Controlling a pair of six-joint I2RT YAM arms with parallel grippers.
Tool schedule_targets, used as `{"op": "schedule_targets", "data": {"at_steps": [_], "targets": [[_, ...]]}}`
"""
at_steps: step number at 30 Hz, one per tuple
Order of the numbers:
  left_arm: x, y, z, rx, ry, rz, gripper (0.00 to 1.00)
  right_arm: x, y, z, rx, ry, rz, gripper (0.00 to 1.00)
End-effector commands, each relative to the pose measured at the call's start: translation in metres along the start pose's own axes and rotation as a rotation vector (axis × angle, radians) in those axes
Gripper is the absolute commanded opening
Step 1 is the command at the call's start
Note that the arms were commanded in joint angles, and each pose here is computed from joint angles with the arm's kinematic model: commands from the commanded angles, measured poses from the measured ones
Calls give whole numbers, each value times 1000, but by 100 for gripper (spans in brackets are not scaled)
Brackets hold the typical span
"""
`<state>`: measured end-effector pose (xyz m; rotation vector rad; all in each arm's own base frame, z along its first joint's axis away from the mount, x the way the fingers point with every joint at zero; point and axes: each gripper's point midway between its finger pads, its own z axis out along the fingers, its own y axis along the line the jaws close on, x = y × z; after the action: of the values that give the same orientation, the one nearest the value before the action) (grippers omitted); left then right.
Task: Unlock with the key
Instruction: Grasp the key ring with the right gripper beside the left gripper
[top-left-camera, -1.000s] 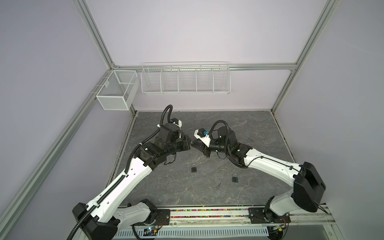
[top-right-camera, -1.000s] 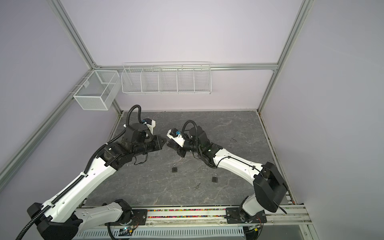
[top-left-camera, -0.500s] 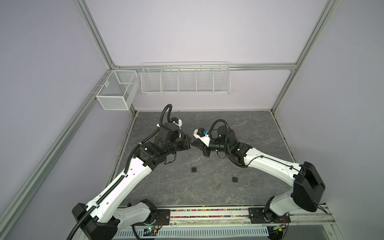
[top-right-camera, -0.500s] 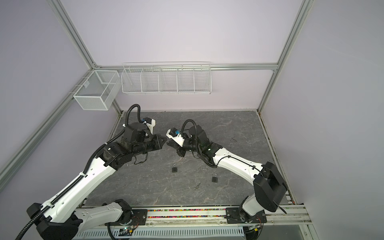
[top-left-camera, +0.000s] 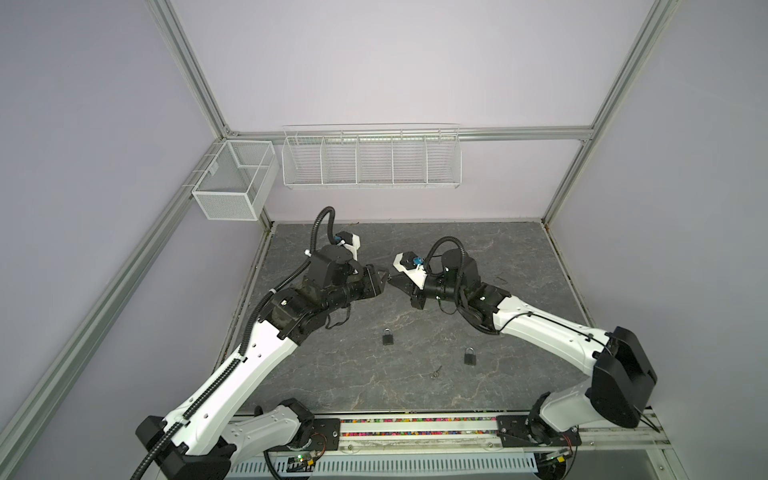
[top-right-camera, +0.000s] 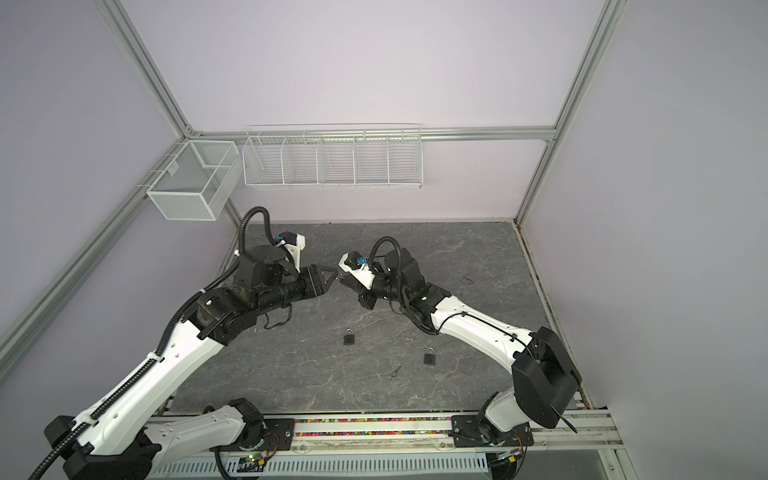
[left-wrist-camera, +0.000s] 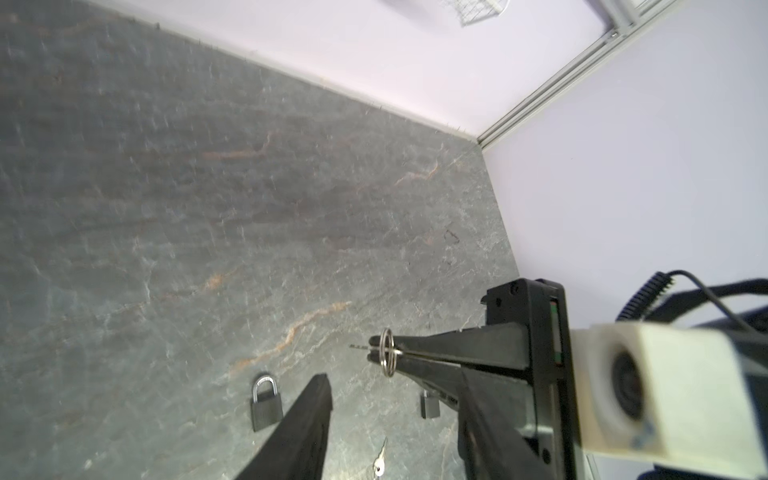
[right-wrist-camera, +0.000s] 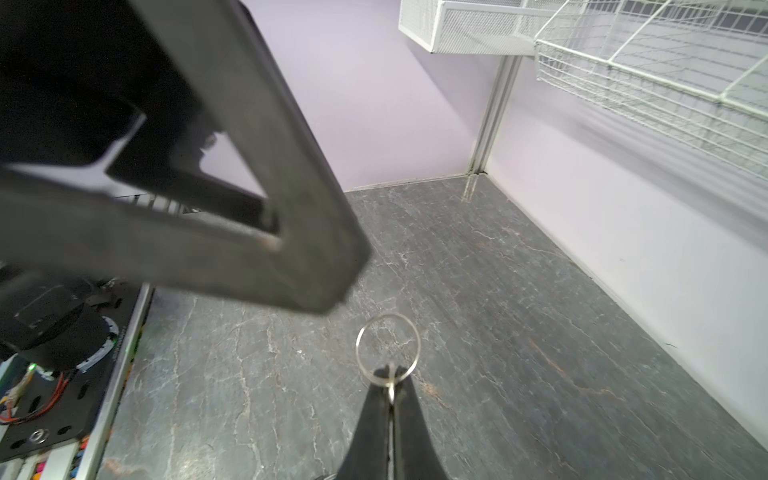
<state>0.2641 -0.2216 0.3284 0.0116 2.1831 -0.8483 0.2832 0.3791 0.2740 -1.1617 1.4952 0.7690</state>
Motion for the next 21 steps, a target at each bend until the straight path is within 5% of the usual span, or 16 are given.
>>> {"op": "schedule_targets", "data": {"at_steps": [1, 8, 21], "targets": [[-26, -8, -27, 11, -107, -21, 60, -20, -9, -13, 68, -64, -114, 6], [-43, 12, -39, 54, -152, -176, 60, -36, -10, -16, 128, -142, -306, 6], [-65, 34, -34, 176, -157, -417, 58, -74, 37, -2, 266, -260, -852, 6]]}}
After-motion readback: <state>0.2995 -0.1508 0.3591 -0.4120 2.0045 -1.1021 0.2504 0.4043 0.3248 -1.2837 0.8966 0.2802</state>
